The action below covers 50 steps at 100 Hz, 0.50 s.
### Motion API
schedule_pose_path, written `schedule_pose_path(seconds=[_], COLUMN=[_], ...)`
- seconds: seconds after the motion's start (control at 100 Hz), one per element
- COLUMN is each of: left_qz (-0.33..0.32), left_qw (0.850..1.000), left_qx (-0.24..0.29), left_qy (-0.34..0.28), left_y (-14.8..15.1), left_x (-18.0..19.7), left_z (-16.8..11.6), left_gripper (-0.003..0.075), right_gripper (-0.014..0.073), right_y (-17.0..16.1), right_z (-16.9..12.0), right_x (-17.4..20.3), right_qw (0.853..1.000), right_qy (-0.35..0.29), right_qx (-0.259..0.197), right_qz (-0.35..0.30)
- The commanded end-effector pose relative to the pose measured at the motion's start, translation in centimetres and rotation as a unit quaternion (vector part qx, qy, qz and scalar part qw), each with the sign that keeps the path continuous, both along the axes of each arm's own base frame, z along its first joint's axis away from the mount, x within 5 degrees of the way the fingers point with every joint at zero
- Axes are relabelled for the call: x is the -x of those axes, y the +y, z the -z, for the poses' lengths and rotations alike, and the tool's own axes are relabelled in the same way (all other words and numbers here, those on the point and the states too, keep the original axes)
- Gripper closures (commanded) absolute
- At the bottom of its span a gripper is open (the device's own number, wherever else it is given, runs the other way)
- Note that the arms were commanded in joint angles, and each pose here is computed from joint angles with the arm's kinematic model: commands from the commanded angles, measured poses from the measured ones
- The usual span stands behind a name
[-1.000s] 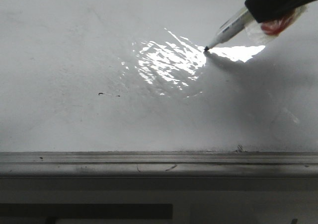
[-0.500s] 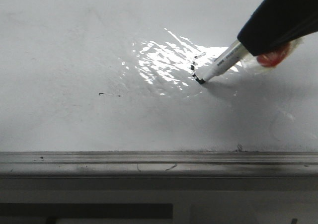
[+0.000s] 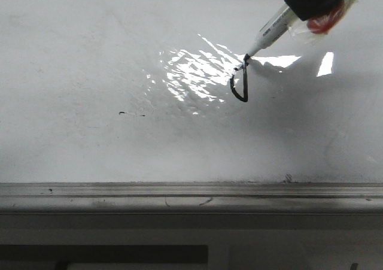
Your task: Write number 9 on whiteboard
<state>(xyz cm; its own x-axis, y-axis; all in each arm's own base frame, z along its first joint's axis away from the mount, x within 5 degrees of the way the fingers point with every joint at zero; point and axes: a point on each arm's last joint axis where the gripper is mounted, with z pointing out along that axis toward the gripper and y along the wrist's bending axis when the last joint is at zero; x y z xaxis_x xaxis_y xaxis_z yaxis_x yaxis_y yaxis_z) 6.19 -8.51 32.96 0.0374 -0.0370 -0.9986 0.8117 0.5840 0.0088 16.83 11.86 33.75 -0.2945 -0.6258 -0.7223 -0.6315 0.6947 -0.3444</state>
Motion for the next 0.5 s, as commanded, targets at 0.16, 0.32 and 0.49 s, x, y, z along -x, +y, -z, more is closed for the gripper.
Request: schedule_pose_path(seconds=[0.16,0.32,0.49], left_qz=[-0.010,-0.010,-0.010], left_qw=[1.000,1.000,1.000], left_qx=[0.021,0.021,0.021], left_qy=[-0.001,-0.001,-0.001], left_y=[0.2,0.2,0.2], left_x=[-0.1,-0.1,-0.1], left_z=[-1.0,-1.0,-1.0], left_gripper=[0.0741,0.0741,0.0741], right_gripper=[0.0637,0.0637,0.0637], right_y=[0.2,1.2,1.4], right_z=[0.5,3.3,3.7], right_x=[0.9,2.5,2.7], right_qw=[0.998,0.995,0.995], right_qy=[0.055,0.094,0.090], right_qx=[0.002,0.019,0.016], right_qz=[0.005,-0.036,-0.043])
